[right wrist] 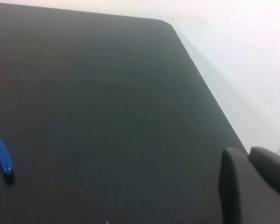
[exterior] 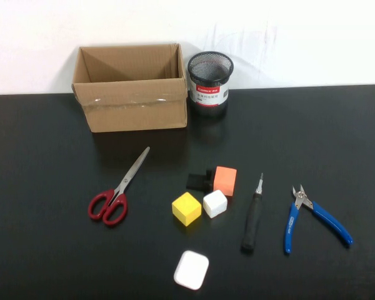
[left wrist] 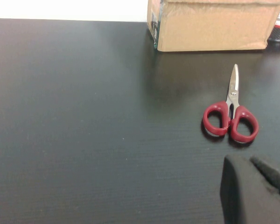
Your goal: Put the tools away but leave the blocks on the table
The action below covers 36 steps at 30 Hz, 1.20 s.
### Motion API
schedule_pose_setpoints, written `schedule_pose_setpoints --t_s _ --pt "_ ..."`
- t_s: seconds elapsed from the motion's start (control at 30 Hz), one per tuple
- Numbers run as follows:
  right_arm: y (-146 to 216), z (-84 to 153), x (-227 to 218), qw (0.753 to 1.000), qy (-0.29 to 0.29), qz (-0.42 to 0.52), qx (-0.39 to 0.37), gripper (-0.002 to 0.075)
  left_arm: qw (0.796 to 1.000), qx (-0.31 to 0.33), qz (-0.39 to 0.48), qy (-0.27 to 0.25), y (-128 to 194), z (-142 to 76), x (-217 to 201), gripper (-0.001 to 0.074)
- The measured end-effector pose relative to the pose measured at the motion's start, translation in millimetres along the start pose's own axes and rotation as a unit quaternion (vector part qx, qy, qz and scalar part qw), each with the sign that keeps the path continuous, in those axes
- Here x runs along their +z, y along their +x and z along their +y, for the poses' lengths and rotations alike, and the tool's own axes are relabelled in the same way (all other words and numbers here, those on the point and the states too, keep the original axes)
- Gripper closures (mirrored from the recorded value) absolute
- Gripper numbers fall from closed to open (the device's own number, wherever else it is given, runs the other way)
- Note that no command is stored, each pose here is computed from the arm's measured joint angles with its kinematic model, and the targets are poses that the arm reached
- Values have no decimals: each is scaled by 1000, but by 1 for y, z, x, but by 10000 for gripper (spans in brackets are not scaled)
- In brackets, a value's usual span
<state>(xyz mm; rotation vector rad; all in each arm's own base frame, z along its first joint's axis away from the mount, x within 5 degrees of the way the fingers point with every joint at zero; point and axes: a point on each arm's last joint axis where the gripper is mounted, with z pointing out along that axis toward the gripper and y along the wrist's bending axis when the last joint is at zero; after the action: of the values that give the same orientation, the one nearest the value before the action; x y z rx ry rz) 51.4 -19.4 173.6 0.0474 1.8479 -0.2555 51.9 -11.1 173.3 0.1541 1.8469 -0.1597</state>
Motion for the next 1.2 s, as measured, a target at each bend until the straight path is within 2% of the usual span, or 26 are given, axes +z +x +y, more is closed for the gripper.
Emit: schedule_pose_setpoints --t_s 1.0,1.2 --pt "-1 0 0 1000 -1 -3 0 733 1000 0 0 0 0 0 0 738" --pt "-6 3 0 999 -16 -38 -11 733 1000 0 0 0 0 0 0 738"
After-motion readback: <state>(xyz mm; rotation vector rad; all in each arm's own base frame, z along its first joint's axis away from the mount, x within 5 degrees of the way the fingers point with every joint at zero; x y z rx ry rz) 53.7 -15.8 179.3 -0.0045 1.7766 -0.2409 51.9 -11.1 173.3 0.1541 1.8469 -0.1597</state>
